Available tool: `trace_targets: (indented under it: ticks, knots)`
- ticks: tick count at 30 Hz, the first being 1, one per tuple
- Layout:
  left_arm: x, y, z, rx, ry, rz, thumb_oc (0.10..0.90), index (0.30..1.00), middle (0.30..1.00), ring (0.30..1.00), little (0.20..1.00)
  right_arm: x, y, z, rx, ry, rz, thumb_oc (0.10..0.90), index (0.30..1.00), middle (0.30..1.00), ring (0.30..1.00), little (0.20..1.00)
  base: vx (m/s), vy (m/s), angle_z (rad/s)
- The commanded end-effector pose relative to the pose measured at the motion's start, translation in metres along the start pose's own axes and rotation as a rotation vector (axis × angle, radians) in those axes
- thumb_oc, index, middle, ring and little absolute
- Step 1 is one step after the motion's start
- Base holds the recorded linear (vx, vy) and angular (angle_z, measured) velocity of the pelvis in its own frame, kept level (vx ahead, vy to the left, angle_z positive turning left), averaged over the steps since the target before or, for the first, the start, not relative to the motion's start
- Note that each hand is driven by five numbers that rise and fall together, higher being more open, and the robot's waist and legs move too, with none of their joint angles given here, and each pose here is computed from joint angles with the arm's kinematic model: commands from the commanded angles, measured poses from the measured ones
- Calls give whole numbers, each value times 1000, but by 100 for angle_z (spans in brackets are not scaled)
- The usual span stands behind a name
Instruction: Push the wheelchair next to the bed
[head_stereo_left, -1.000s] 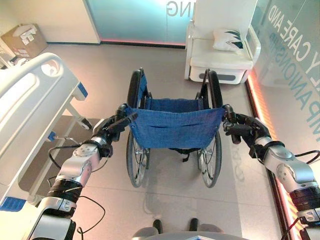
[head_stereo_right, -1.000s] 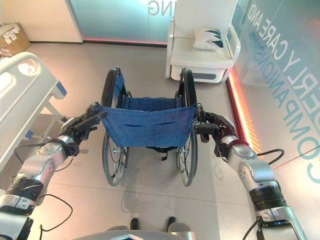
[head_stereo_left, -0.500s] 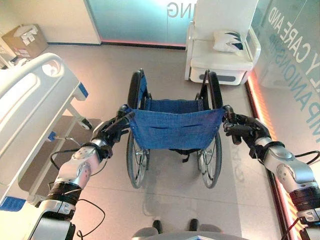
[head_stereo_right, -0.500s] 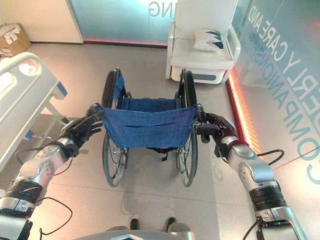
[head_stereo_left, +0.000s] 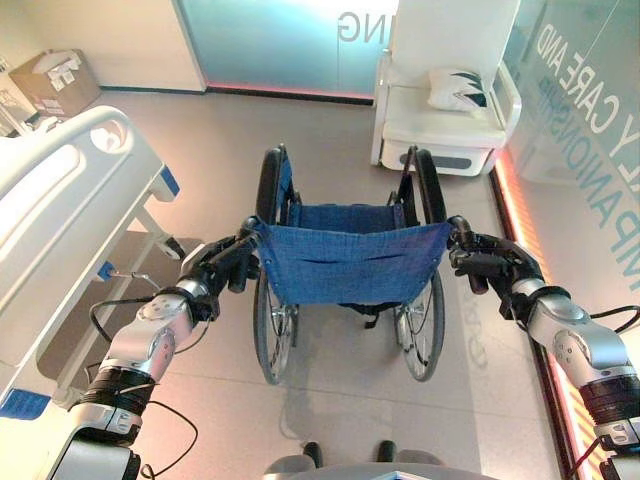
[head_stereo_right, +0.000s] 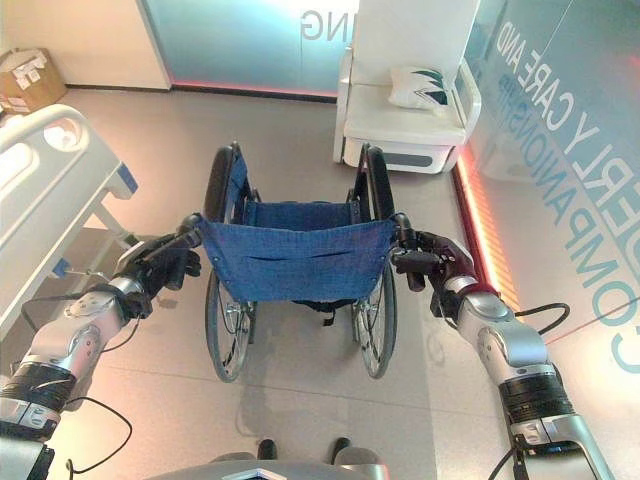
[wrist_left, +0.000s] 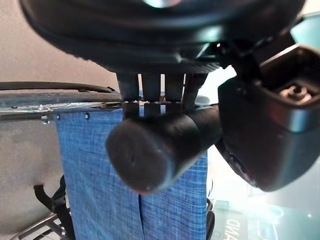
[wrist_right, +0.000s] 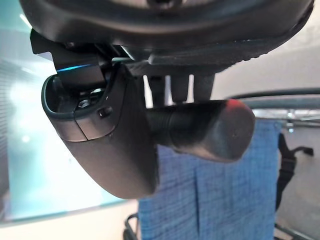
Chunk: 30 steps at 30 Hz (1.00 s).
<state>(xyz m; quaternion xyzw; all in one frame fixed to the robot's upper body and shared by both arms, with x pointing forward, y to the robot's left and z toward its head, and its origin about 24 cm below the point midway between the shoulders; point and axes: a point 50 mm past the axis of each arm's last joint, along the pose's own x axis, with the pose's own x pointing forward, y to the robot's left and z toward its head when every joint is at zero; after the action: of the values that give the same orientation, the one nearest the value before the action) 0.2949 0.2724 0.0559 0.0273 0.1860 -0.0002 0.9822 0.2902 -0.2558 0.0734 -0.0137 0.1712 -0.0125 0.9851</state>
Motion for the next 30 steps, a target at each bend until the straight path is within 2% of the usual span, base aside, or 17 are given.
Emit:
trace_targets:
  ticks: [1,11,23,27,30]
  knots:
    - [2,-86,51,-4,-230,-424,400,300,300,300,300,-4,67,44,17,-232,355,400,300,300,300,300,0,0,0]
    - [1,-95,45,-70,-217,-439,400,300,300,300,300,-3,70,39,6,-220,355,400,300,300,300,300,0,0,0]
    - [-4,-136,32,-490,-124,-579,400,300,300,300,300,2,76,26,5,-155,357,400,300,300,300,300,6,4,0]
    - [-4,-140,31,-481,-136,-547,400,300,300,300,300,5,79,24,12,-133,346,400,300,300,300,300,46,42,0]
    - [-1,-134,32,-419,-168,-458,400,300,300,300,300,8,79,23,15,-116,336,400,300,300,300,300,58,81,-1]
